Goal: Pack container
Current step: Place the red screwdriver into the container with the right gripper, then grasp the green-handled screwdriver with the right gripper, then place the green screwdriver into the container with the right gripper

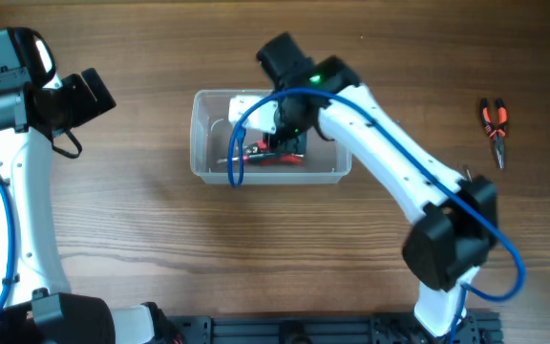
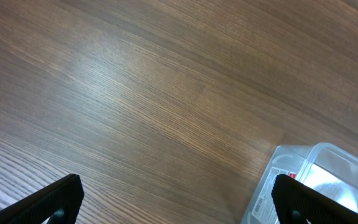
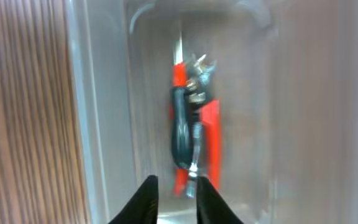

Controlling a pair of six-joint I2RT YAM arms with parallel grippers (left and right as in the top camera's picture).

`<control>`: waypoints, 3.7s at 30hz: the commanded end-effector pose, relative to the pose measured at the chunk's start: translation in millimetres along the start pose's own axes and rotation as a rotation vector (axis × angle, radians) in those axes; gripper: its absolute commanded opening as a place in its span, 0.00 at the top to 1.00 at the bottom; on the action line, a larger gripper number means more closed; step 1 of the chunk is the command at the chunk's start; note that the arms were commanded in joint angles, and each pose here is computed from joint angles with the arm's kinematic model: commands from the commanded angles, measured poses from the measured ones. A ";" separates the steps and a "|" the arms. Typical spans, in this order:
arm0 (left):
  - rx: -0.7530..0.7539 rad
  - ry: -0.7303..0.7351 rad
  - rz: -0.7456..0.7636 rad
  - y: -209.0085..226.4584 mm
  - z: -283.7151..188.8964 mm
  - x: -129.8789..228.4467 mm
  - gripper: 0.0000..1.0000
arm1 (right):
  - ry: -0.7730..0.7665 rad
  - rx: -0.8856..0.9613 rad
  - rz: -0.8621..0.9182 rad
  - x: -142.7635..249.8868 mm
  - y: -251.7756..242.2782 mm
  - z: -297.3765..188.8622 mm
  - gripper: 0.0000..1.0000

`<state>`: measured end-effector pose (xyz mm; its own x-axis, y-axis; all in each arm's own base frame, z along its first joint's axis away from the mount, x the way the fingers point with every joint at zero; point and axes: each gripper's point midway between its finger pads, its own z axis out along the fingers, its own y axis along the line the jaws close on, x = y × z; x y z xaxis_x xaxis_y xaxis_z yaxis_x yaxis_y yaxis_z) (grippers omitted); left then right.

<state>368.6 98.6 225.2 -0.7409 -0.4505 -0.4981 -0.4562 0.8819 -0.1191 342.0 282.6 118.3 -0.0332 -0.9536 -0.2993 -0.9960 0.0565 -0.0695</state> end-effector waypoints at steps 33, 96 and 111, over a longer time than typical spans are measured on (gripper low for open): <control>0.017 -0.019 -0.014 -2.8 0.6 -5.6 0.00 | -0.146 0.427 1.802 252.9 35.0 -275.3 0.00; 0.028 -0.034 -0.012 -4.8 0.4 -9.6 0.00 | 0.238 0.248 1.511 450.1 71.1 -7.6 0.96; 0.028 -0.035 -0.011 -4.8 0.4 -9.7 0.00 | -0.094 0.509 0.852 204.8 -77.2 -151.7 0.96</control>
<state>377.4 99.6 230.7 -0.7208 -0.4456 -0.5309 -0.4477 0.8840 -0.1342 381.7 -31.2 151.7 -0.8395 -0.3679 -0.3998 -0.3392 0.9297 -0.1432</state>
